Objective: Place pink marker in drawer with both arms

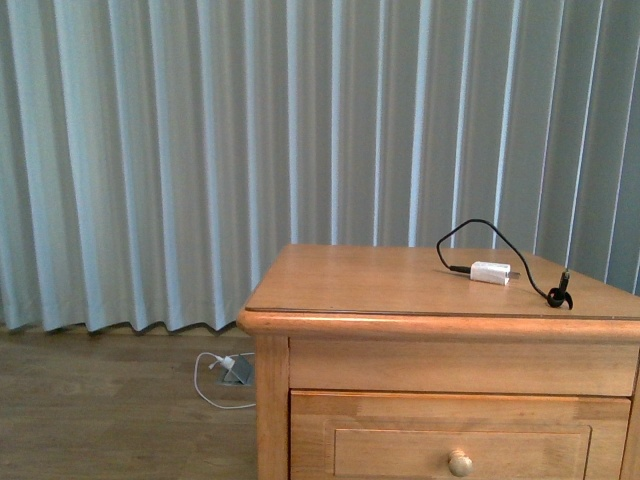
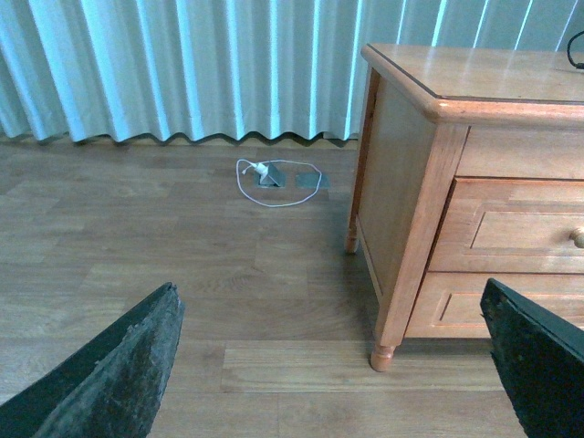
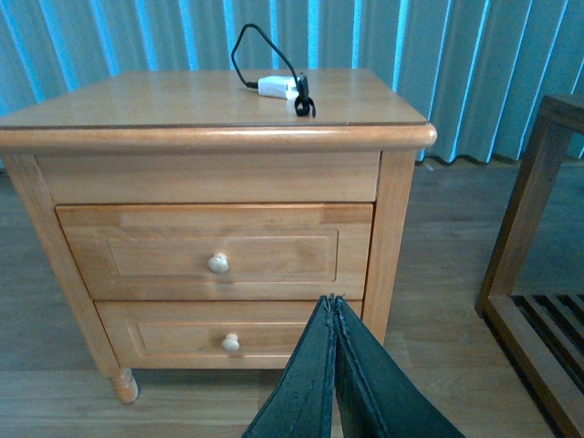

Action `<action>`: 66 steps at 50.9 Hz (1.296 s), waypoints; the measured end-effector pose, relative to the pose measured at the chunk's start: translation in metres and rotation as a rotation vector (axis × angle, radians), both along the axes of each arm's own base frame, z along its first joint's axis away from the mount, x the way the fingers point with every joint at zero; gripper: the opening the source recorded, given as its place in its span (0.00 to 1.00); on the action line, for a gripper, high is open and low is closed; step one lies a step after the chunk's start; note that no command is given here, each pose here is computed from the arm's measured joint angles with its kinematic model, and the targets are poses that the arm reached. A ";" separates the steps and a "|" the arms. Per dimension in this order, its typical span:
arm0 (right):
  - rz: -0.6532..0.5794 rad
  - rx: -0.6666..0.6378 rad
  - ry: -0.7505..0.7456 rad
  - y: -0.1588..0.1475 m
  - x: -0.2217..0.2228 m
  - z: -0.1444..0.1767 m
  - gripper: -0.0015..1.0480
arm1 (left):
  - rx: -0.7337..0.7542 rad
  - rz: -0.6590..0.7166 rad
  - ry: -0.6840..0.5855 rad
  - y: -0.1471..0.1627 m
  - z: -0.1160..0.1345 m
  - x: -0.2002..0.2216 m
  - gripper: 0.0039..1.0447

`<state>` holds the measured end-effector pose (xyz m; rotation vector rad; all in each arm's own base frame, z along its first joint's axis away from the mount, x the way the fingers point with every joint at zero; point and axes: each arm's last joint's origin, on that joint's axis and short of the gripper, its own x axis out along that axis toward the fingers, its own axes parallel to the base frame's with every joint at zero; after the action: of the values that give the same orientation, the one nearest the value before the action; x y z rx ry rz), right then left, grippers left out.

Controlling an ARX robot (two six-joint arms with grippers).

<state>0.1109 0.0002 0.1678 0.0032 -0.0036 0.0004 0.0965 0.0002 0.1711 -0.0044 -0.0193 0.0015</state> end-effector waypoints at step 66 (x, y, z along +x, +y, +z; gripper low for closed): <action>0.000 -0.002 0.001 0.000 -0.013 -0.003 0.83 | 0.000 0.000 0.000 0.000 0.000 0.000 0.95</action>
<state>0.0976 0.0002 0.1653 0.0017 -0.0025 0.0004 0.0965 0.0002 0.1711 -0.0044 -0.0193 0.0019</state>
